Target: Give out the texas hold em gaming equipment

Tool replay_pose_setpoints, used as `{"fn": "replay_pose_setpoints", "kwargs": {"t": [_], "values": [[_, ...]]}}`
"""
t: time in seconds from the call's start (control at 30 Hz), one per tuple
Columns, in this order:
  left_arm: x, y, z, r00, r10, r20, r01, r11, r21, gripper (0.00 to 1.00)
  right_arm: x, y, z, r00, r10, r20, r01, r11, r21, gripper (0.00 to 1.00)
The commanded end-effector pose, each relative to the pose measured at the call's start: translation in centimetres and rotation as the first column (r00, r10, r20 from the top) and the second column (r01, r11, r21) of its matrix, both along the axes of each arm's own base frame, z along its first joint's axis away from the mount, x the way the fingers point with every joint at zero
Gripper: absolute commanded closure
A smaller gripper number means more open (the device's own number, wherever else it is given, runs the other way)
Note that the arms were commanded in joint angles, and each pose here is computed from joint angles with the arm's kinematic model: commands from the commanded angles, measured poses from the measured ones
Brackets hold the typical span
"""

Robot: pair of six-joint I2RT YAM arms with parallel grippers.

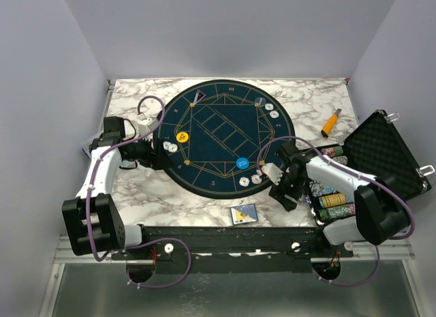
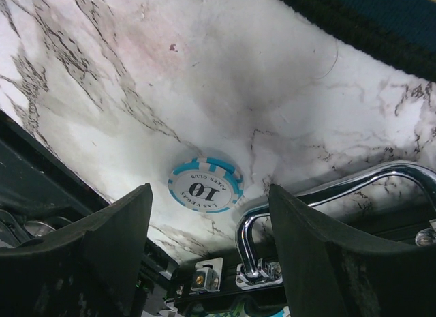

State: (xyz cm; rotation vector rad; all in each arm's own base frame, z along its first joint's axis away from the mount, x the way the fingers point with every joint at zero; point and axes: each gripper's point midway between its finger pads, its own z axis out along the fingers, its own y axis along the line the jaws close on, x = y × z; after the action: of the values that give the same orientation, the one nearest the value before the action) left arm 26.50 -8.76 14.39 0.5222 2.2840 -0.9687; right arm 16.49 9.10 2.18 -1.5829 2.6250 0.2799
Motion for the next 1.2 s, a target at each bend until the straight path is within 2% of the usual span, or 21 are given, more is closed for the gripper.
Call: {"fn": "replay_pose_setpoints", "kwargs": {"t": [0.0,0.2,0.53,0.93,1.17], "values": [[0.3,0.1,-0.1,1.0,0.001,0.005,-0.001,1.0,0.009,0.23,-0.2,-1.0,-0.3,1.0,0.01,0.012,-0.009,0.999,-0.039,0.27],[0.4,0.1,0.0,1.0,0.002,0.01,-0.002,1.0,0.011,0.23,-0.2,-1.1,-0.4,1.0,0.018,0.01,-0.017,0.999,-0.049,0.28],[0.4,0.1,0.0,1.0,0.005,0.008,-0.006,1.0,0.011,0.23,0.2,-1.1,-0.4,0.999,0.02,0.04,-0.018,0.998,-0.065,0.42],[0.5,0.2,0.0,1.0,0.007,0.008,-0.008,1.0,0.013,0.23,0.2,-0.6,-0.2,0.999,0.022,0.039,-0.02,0.999,-0.039,0.5],[0.5,0.2,0.0,1.0,0.008,0.007,-0.008,1.0,0.015,0.23,0.6,0.0,0.5,0.999,0.019,0.05,-0.018,1.0,-0.011,0.58]]}}
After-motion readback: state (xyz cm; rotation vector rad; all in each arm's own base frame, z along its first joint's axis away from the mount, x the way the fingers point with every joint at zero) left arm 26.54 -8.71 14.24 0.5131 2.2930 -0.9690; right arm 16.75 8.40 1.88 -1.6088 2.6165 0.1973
